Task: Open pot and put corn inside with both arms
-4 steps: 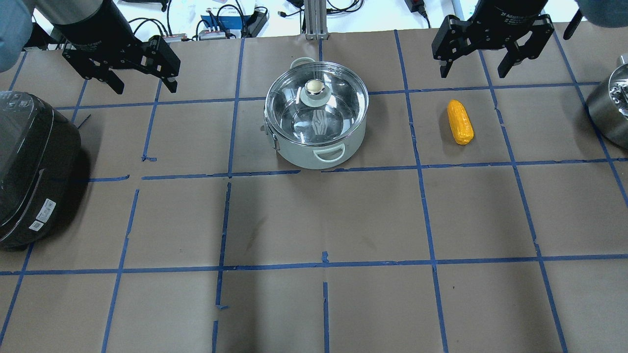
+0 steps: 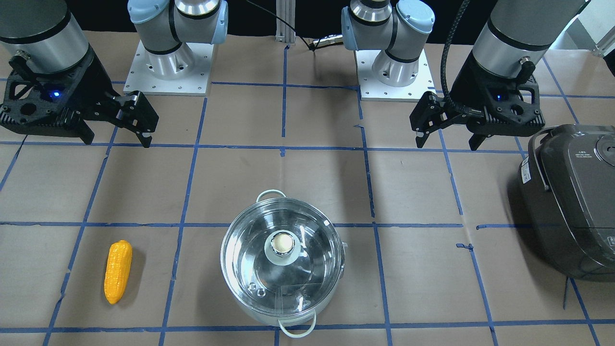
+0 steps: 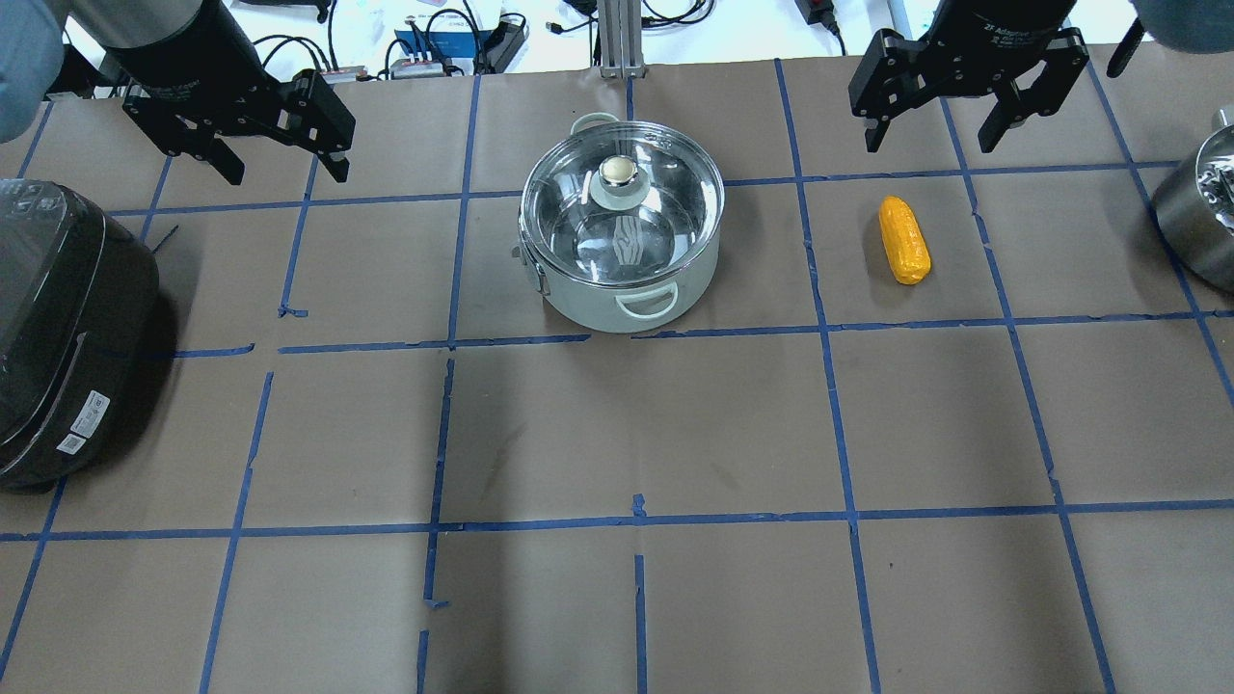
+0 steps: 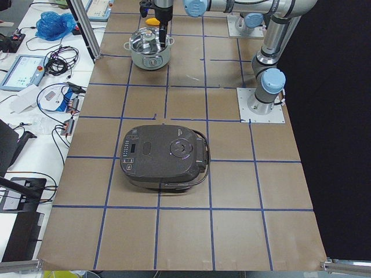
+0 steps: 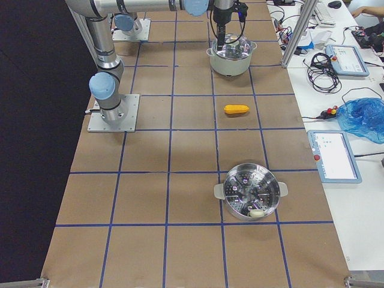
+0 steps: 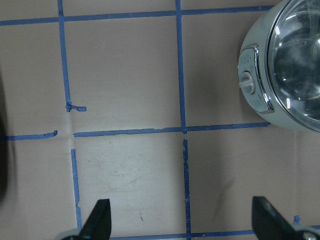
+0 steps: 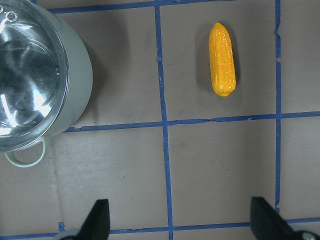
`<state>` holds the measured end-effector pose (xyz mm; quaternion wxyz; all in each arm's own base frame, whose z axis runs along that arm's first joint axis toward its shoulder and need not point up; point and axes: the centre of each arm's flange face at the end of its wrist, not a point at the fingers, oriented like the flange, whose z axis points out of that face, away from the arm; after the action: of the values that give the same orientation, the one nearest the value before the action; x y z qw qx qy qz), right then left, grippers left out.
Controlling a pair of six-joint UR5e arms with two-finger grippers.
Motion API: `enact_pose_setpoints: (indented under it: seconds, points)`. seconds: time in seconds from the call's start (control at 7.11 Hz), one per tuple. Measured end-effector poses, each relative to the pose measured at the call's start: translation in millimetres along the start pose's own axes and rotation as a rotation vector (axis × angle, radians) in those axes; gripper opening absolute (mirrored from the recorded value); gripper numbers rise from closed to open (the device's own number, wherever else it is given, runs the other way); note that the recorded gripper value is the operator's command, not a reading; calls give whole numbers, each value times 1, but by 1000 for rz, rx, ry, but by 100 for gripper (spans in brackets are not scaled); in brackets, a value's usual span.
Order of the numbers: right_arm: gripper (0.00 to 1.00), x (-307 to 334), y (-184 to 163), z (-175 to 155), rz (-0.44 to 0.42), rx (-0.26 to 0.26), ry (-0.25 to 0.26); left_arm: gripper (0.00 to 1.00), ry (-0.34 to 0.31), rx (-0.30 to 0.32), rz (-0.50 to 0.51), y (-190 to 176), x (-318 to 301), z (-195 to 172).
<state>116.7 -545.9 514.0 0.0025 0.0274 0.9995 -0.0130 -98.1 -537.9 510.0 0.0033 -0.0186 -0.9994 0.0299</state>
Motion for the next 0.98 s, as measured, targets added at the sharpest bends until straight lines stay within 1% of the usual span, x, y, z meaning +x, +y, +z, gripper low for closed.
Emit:
enact_pose_setpoints:
  seconds: [0.14,0.28,0.42,0.56,0.7,0.84,0.98]
  points:
    - [99,2,-5,-2,3,3,3,100,0,-3,5,0,2,1]
    - [99,5,-18,-2,-9,6,6,100,1,-4,7,-4,3,3]
    - [97,12,-42,3,-27,6,9,100,3,-3,10,-14,7,9]
    - [93,25,-66,14,-50,2,9,100,12,2,25,-28,26,19]
    - [91,43,-91,36,-85,-2,8,100,23,5,38,-43,62,31]
    - [91,59,-114,67,-100,-11,9,100,30,1,37,-54,107,43]
    - [91,72,-133,107,-103,-28,8,100,37,6,29,-64,154,57]
